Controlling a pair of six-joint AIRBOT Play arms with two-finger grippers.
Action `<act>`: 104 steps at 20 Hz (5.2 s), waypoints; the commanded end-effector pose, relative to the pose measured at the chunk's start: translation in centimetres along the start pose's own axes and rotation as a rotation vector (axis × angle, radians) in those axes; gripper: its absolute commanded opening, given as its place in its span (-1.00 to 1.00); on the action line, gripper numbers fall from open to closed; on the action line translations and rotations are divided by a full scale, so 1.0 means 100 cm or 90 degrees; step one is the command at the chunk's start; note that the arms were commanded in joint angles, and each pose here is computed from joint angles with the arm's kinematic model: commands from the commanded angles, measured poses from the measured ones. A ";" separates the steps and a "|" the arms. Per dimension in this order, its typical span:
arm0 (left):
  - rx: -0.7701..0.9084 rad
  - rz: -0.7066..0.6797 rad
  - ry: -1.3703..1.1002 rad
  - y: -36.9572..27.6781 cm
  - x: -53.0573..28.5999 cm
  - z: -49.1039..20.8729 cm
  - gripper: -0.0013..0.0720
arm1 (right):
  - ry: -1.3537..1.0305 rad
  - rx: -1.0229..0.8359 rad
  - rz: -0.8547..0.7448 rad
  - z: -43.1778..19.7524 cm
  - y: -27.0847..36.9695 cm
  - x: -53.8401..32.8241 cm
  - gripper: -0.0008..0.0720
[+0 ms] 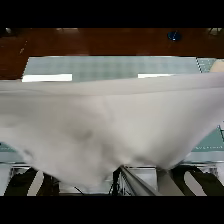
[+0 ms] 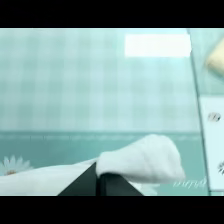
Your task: Fold the shirts.
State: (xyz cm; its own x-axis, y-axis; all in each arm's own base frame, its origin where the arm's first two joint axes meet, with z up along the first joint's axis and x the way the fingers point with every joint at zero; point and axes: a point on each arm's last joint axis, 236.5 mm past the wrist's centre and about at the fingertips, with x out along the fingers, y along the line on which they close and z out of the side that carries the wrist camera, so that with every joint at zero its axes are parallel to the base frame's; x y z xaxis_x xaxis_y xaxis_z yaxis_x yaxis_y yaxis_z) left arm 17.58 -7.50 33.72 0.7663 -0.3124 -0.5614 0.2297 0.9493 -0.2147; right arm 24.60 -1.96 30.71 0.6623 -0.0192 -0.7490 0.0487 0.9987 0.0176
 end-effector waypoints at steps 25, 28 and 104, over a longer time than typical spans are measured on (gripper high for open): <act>-0.016 -0.012 0.093 0.156 0.463 -0.047 -0.88 | -0.084 0.046 0.056 0.081 0.017 0.444 -0.93; -0.024 -0.039 0.155 0.148 0.470 -0.077 -0.88 | -0.026 0.034 0.059 0.057 0.019 0.452 -0.93; -0.339 -0.192 0.614 0.053 0.283 -0.358 -0.88 | 0.484 0.467 0.222 -0.291 -0.045 0.311 -0.10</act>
State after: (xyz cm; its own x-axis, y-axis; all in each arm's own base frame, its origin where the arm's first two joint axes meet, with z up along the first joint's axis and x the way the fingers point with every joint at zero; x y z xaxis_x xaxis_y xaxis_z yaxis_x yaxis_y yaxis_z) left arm 18.97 -12.49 -12.03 -0.1096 -0.6379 -0.7623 -0.1388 0.7692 -0.6238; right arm 21.51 -5.95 -10.71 0.0195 0.5368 -0.8435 0.4942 0.7282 0.4749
